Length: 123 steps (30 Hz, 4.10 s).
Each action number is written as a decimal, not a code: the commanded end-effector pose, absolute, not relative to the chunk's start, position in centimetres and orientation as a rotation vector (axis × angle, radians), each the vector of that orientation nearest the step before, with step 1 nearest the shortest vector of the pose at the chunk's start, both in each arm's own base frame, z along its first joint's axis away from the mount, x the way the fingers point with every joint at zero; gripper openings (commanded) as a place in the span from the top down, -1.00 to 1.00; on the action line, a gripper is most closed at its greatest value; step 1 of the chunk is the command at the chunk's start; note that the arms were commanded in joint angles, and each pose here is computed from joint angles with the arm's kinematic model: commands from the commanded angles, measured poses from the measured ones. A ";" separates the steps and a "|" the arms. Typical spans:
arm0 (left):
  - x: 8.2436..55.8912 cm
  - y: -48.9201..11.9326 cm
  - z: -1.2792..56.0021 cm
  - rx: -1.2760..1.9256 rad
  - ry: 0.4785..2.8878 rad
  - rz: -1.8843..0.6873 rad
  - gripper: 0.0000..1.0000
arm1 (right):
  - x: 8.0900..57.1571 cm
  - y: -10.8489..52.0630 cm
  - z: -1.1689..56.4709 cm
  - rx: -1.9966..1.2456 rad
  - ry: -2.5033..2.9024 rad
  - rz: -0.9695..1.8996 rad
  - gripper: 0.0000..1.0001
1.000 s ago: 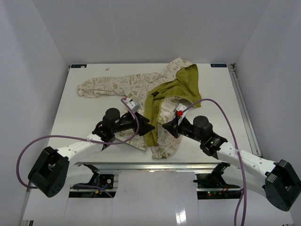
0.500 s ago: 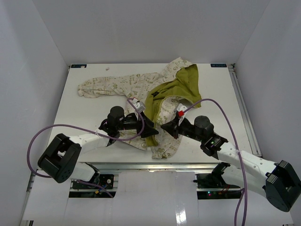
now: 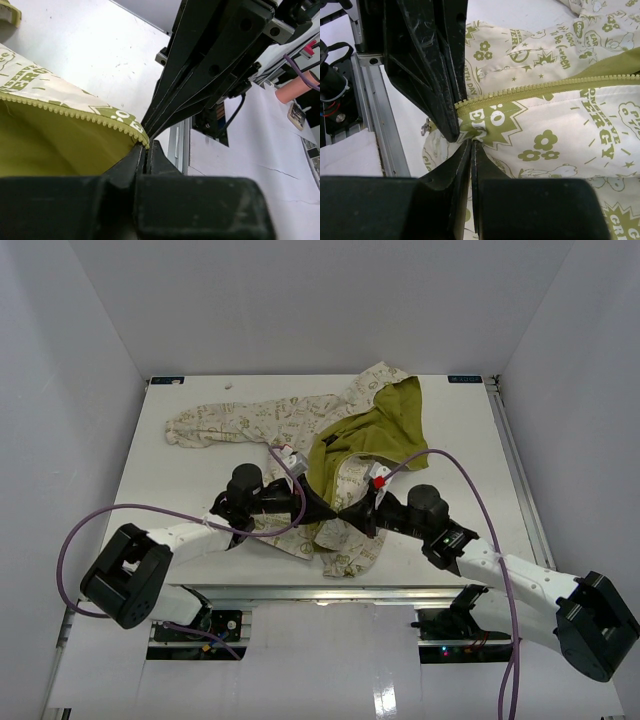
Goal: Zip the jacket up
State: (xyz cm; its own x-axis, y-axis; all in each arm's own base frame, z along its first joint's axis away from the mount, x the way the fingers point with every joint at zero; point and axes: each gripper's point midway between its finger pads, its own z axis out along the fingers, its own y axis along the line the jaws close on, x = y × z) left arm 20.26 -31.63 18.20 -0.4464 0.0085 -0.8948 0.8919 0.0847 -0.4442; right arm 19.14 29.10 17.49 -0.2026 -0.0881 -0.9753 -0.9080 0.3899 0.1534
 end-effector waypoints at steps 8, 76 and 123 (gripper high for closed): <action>20.3 -30.7 21.7 0.833 1.559 -1.402 1.00 | 19.8 28.8 20.0 -0.790 1.589 0.992 -0.15; 20.3 -28.6 26.6 0.354 1.470 -1.571 1.00 | 17.5 33.4 22.4 -0.601 1.421 1.135 -0.31; 18.7 -28.9 29.1 0.384 1.339 -1.720 1.00 | 16.4 34.2 21.6 -0.631 1.360 1.220 0.27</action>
